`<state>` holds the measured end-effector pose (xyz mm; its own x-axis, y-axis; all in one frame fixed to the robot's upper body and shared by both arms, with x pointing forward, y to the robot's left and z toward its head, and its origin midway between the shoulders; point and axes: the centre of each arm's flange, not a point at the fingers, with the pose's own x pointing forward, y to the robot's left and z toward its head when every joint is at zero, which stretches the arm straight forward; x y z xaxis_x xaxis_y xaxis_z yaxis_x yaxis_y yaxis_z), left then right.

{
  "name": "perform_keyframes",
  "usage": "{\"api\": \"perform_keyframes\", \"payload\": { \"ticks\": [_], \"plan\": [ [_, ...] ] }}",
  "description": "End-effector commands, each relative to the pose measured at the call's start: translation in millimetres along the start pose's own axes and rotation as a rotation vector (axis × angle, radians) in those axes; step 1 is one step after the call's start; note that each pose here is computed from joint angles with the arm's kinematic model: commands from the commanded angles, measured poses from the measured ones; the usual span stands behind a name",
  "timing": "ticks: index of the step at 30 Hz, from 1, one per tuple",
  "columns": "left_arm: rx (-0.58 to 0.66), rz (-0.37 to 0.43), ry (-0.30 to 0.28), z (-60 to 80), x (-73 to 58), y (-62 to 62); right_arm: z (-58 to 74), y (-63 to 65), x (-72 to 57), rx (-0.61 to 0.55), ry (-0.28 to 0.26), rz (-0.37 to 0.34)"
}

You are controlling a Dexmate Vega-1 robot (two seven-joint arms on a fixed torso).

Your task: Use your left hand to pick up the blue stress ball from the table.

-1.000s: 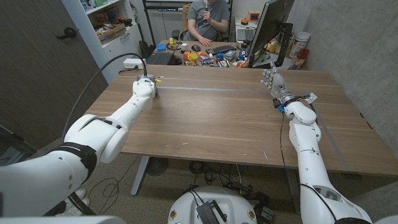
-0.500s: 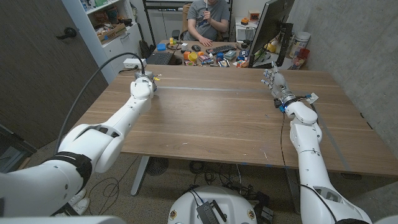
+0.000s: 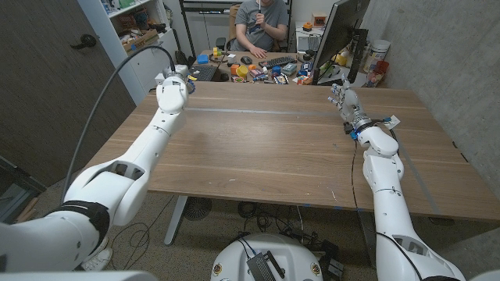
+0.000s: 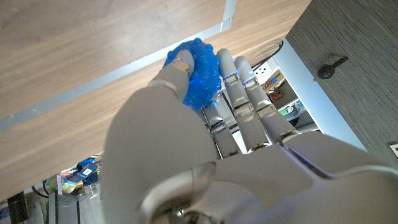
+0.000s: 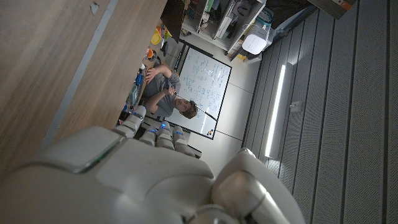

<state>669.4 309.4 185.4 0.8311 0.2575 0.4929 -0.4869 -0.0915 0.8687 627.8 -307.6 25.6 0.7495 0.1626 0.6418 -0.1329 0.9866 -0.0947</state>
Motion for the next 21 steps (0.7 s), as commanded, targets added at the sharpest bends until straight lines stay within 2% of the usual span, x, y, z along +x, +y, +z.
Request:
{"api": "perform_keyframes", "payload": {
  "ticks": [1,6,12,16,21],
  "plan": [
    [0.038,0.186,-0.015,7.1,-28.2,106.5,3.4,-0.8,-4.4,0.007,-0.023,-0.011],
    [0.044,0.237,-0.023,12.2,-38.7,144.5,3.7,-1.4,-7.4,0.007,-0.027,-0.010],
    [0.073,0.277,-0.024,18.1,-47.9,174.3,0.8,-1.7,-10.2,0.014,-0.029,-0.012],
    [0.064,0.294,-0.022,21.9,-52.7,186.9,0.5,-1.9,-11.7,0.020,-0.033,-0.017],
    [0.077,0.304,-0.027,29.7,-55.9,192.3,-0.5,-4.2,-14.5,0.021,-0.035,-0.022]
  ]
}}
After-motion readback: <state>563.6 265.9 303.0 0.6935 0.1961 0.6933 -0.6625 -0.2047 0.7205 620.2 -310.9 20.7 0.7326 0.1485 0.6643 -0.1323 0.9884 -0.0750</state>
